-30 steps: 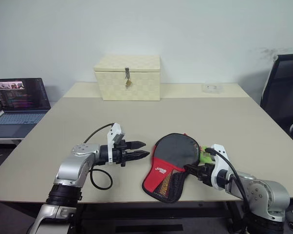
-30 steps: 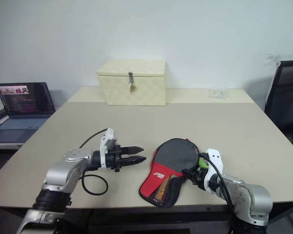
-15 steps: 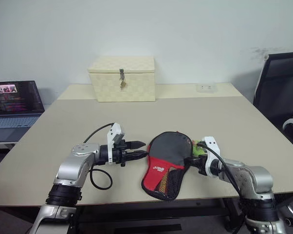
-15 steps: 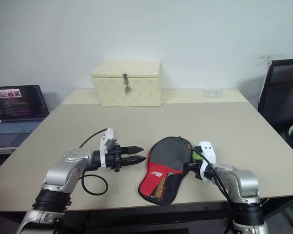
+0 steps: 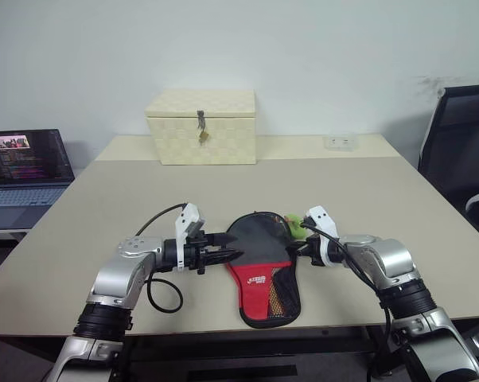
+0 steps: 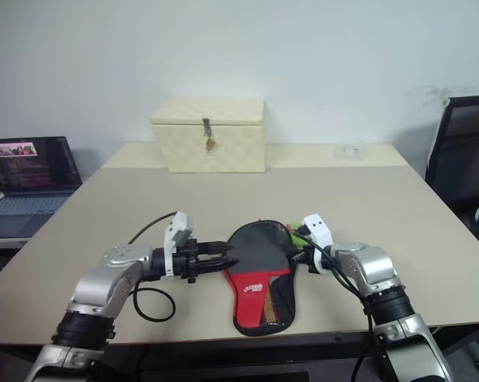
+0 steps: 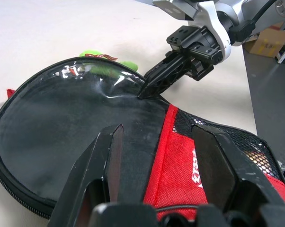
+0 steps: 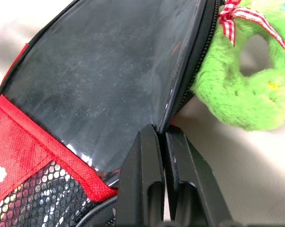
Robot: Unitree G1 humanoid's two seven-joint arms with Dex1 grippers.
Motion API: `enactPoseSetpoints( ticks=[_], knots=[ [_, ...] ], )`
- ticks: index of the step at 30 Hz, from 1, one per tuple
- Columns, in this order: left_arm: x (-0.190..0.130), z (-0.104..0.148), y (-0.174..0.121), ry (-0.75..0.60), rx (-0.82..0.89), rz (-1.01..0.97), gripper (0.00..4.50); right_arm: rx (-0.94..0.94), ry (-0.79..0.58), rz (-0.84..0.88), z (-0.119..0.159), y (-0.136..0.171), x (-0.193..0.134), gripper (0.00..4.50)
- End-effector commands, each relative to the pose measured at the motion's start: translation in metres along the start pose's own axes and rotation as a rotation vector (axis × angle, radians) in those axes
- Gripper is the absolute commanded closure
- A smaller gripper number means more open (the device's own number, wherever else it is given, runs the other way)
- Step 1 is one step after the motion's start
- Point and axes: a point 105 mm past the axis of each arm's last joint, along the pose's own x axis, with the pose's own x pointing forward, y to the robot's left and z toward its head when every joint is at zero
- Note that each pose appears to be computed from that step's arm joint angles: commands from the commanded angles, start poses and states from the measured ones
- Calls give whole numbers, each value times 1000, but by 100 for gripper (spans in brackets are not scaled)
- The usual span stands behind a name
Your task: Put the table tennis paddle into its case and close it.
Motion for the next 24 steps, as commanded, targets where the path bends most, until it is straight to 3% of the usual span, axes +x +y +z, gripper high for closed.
enactPoseSetpoints(
  ticks=[1,9,12,15,23,24],
  knots=[
    [-3,11,-1,-21,47,5,199,-10,-5,-12,-3,0,-5,427],
    [4,13,0,-23,59,-9,199,-9,-24,-15,-1,9,-15,198],
    [9,16,1,-30,68,-12,199,-91,-22,-15,4,12,-25,99],
    [22,22,3,-39,113,-33,199,-231,-41,-2,17,15,-55,1],
    [47,10,13,72,211,-114,199,-268,-91,-28,30,7,-91,1],
    [52,9,16,91,229,-129,164,-271,-92,-42,30,4,-93,0]
  ],
)
